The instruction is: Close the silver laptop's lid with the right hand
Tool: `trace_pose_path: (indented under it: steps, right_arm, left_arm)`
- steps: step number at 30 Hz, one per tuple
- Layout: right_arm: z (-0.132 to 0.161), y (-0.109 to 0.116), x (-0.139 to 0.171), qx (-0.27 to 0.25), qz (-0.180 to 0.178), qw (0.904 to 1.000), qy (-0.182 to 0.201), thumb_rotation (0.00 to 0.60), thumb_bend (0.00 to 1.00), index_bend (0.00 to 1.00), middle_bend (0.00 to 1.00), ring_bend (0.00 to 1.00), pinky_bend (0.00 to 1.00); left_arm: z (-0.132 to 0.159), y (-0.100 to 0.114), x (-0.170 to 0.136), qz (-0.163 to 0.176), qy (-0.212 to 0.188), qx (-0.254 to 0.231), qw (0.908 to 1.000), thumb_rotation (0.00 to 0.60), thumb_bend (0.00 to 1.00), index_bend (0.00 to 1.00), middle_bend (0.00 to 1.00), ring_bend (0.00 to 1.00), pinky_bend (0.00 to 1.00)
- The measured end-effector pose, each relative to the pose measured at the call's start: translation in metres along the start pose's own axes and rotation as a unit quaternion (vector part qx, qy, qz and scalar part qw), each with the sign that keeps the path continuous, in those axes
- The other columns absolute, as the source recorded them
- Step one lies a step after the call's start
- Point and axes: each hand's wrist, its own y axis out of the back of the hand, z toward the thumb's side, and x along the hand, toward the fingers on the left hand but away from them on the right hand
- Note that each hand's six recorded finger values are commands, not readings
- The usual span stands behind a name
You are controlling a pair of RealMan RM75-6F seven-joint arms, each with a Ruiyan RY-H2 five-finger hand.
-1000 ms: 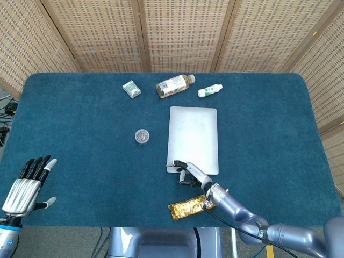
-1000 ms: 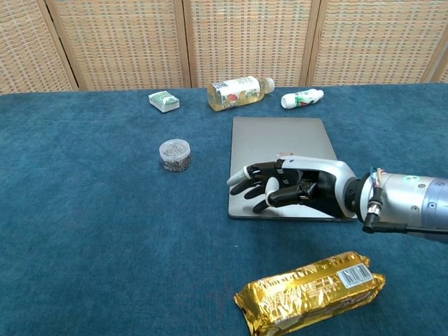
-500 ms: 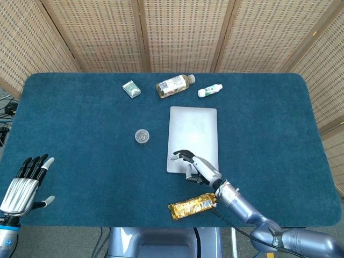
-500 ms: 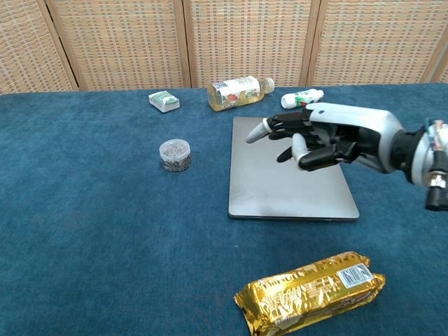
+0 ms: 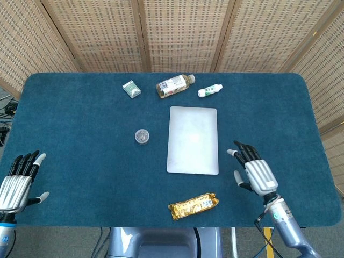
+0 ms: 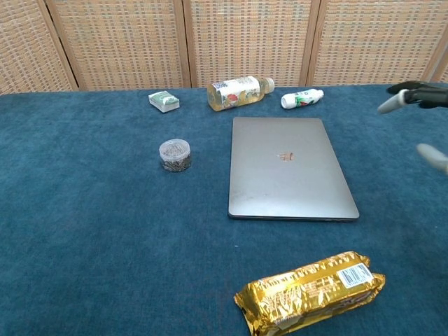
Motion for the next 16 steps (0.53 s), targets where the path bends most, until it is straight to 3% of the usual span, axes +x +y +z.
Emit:
trace_pose_path:
  steps: [9,12,16]
  right_arm:
    - [-0.052,0.025,0.06,0.115,-0.077,0.9889,-0.055,0.6,0.23,0.01,0.0,0.0,0.0]
    - [-0.064,0.031,0.079,0.137,-0.083,0.9843,-0.075,0.6,0.15,0.0,0.0,0.0,0.0]
    - [-0.075,0.032,0.093,0.154,-0.072,0.9813,-0.09,0.6,0.13,0.0,0.0,0.0,0.0]
  left_arm:
    - [-0.006,-0.001,0.004,0.004,0.012,-0.001,0.9999,0.6,0.0,0.0,0.0,0.0,0.0]
    - [-0.007,-0.001,0.004,0.006,0.015,0.001,0.9999,0.6,0.0,0.0,0.0,0.0,0.0]
    - [-0.01,-0.001,0.005,0.008,0.018,0.002,0.9998,0.6,0.0,0.0,0.0,0.0,0.0]
